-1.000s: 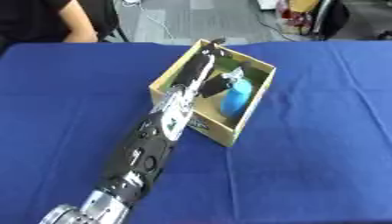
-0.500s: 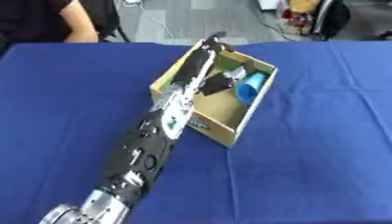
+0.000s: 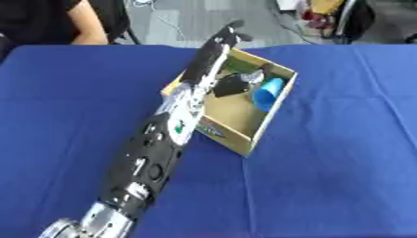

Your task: Pick up objects on the table and place them in the box.

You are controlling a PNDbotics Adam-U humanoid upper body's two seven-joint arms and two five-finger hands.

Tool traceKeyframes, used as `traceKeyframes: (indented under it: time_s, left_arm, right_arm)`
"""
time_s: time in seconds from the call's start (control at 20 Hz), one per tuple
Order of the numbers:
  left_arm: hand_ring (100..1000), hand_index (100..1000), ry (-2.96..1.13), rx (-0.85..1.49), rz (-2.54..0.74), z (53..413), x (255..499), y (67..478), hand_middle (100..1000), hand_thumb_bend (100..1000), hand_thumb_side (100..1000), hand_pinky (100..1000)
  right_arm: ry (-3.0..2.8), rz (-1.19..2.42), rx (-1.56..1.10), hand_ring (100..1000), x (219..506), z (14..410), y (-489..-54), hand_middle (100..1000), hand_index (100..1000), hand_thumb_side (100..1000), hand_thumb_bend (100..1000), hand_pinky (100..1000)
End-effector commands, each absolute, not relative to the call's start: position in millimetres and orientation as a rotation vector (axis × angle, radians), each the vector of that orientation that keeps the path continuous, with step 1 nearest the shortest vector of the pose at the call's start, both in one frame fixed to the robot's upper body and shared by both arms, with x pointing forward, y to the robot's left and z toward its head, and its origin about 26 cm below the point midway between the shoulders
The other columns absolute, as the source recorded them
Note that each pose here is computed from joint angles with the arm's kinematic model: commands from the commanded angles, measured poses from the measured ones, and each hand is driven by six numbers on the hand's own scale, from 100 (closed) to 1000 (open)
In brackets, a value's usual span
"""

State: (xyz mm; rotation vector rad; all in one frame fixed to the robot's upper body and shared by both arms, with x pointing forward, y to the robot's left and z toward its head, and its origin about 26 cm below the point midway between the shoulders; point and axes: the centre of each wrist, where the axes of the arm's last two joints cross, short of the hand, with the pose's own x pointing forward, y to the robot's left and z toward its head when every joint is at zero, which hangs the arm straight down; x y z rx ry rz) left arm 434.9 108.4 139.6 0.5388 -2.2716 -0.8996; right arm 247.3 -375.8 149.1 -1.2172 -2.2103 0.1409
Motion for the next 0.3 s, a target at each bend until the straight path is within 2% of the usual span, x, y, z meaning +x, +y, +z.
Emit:
traceKeyframes:
  time_s: [0.05, 0.2, 0.3]
  left_arm:
    - [910, 904, -2.469, 0.495, -0.792, 188, 410, 137, 1000, 1000, 507, 964]
    - [902, 945, -2.545, 0.492, -0.657, 212, 374, 176, 1000, 1000, 436, 958]
    - [898, 965, -2.567, 0.522, -0.562, 220, 351, 202, 1000, 1000, 430, 956]
  right_arm:
    - [-2.239, 0.150, -1.253, 738, 246, 160, -378, 865, 949, 856, 100, 835]
    - [-2.236, 0.151, -1.261, 738, 245, 160, -378, 865, 949, 856, 100, 835]
    - [-2.234, 0.150, -1.265, 738, 245, 160, -379, 865, 949, 856, 100, 835]
